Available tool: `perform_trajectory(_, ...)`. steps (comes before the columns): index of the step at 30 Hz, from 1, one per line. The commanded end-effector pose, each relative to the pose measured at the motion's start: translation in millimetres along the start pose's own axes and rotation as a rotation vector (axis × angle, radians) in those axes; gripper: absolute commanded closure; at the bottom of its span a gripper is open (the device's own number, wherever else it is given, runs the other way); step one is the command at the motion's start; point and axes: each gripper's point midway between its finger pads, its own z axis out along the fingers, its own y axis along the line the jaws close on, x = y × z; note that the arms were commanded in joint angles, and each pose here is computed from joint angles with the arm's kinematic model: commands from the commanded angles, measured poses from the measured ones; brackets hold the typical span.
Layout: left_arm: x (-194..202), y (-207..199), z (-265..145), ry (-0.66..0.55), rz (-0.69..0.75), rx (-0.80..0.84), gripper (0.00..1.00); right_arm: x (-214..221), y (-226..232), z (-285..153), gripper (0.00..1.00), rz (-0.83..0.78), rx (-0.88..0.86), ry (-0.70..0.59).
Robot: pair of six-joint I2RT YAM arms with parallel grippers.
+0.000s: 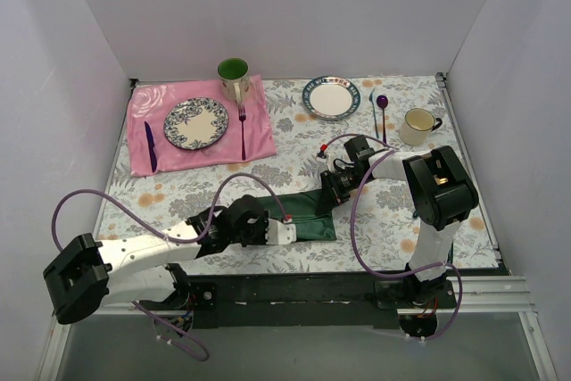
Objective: Fold the napkin into a case and place the utensils inside
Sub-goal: Smooth out the 2/3-rectangle-folded napkin at the center of the board, then pick up the 2/3-rectangle-folded napkin from the center of the board.
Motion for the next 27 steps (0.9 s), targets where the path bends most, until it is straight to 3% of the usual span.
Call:
perform_trajectory(1, -14, 14, 0, -0.063, -0.069, 0.069, 1.0, 12, -42, 2, 0.78, -0.038, 0.169, 0.053)
perform_trajectory(2, -14, 15, 0, -0.065, -0.076, 0.077, 1.0, 12, -42, 3, 0.78, -0.035, 0.169, 0.054)
perform_trajectory(5, -15, 10, -3, -0.089, -0.083, 0.126, 0.83, 11, -42, 3, 0.79, -0.038, 0.171, 0.055)
perform_trajectory(6, -17, 10, -7, -0.105, -0.072, 0.118, 0.77, 10, -43, 3, 0.78, -0.039, 0.171, 0.055)
perform_trajectory(7, -11, 3, -8, -0.104, -0.065, 0.13, 0.63, 10, -43, 2, 0.78, -0.039, 0.172, 0.053)
perform_trajectory(10, 2, -5, -12, -0.105, -0.035, 0.107, 0.46, 10, -43, 2, 0.78, -0.04, 0.172, 0.054)
perform_trajectory(13, 15, -2, -15, -0.081, 0.01, 0.05, 0.42, 10, -43, 3, 0.78, -0.035, 0.172, 0.056)
perform_trajectory(14, 23, -7, -14, -0.072, 0.023, 0.044, 0.34, 10, -43, 3, 0.78, -0.033, 0.17, 0.057)
perform_trajectory(22, 39, -17, -16, -0.064, 0.213, -0.042, 0.31, 10, -45, 4, 0.79, -0.024, 0.173, 0.057)
perform_trajectory(27, 40, -23, -3, -0.027, 0.236, -0.092, 0.33, 10, -45, 4, 0.79, -0.02, 0.173, 0.056)
